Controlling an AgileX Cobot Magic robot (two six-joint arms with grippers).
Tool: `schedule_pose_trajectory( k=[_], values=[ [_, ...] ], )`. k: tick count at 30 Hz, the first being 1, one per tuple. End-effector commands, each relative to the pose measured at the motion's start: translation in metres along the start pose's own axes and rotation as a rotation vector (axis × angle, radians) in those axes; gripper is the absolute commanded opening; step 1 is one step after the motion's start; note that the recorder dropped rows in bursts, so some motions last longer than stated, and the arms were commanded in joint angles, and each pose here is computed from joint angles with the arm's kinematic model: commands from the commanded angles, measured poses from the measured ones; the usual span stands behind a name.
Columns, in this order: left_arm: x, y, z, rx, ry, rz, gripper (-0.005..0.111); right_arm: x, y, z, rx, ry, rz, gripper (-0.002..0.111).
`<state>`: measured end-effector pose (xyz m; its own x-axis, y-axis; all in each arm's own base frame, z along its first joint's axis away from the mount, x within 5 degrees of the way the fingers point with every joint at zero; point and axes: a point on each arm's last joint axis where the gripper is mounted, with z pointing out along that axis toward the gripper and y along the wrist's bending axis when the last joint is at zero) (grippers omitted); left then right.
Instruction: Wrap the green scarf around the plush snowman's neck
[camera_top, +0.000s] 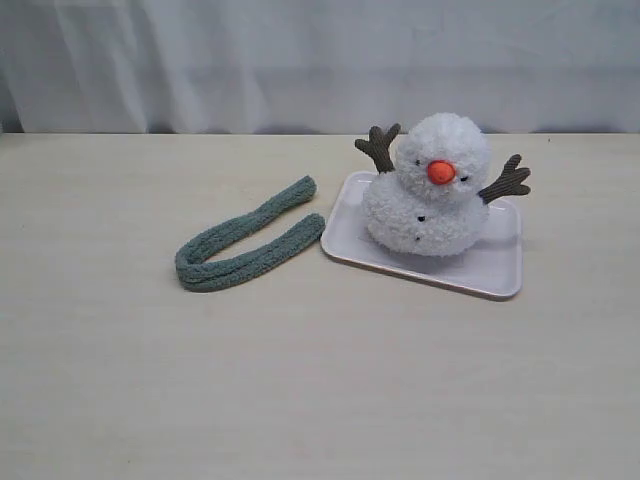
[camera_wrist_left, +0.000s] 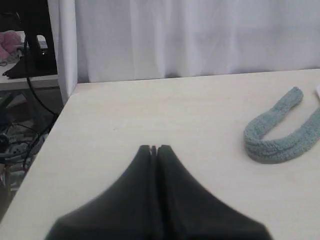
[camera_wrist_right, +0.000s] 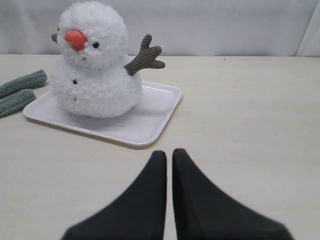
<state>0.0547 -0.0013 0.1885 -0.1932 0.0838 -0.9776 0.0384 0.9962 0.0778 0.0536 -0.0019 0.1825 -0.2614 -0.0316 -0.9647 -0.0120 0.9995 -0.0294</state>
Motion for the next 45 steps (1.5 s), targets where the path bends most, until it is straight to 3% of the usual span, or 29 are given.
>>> schedule_pose_trajectory(
  k=[1, 6, 8, 14, 16, 18, 25, 34, 37, 40, 45],
  values=[
    [-0.008, 0.002, 0.000, -0.032, -0.102, 0.079, 0.000, 0.000, 0.000, 0.000, 0.003, -0.007, 0.005, 0.004],
    [-0.015, 0.002, -0.001, -0.036, -0.171, 0.090, 0.000, 0.000, 0.000, 0.000, 0.003, -0.007, 0.005, 0.004],
    [-0.020, 0.002, -0.002, -0.029, -0.229, 0.036, 0.000, 0.000, 0.000, 0.000, 0.003, -0.007, 0.005, 0.004],
    [-0.039, 0.007, -0.009, -0.026, -0.464, -0.235, 0.000, 0.000, 0.000, 0.000, 0.003, -0.007, 0.005, 0.004],
    [-0.041, 0.009, -0.010, -0.004, -0.492, -0.399, 0.000, 0.000, 0.000, 0.000, 0.003, -0.007, 0.005, 0.004],
    [-0.043, 0.009, -0.011, 0.009, -0.516, -0.456, 0.000, 0.000, 0.000, 0.000, 0.003, -0.007, 0.005, 0.004],
    [-0.056, 0.010, -0.017, 0.032, -0.560, -0.518, 0.000, 0.000, 0.000, 0.000, 0.003, -0.007, 0.005, 0.004],
    [-0.128, 0.016, -0.013, 0.036, -0.581, -0.518, 0.000, 0.000, 0.000, 0.000, 0.003, -0.007, 0.005, 0.004],
    [-0.158, 0.016, -0.001, 0.043, -0.483, -0.477, 0.000, 0.000, 0.000, 0.000, 0.003, -0.007, 0.005, 0.004],
    [-0.186, 0.015, 0.020, 0.036, -0.305, -0.390, 0.000, 0.000, 0.000, 0.000, 0.003, -0.007, 0.005, 0.004],
    [-0.207, 0.013, 0.071, 0.030, 0.038, -0.238, 0.000, 0.000, 0.000, 0.000, 0.003, -0.007, 0.005, 0.004]
  ],
)
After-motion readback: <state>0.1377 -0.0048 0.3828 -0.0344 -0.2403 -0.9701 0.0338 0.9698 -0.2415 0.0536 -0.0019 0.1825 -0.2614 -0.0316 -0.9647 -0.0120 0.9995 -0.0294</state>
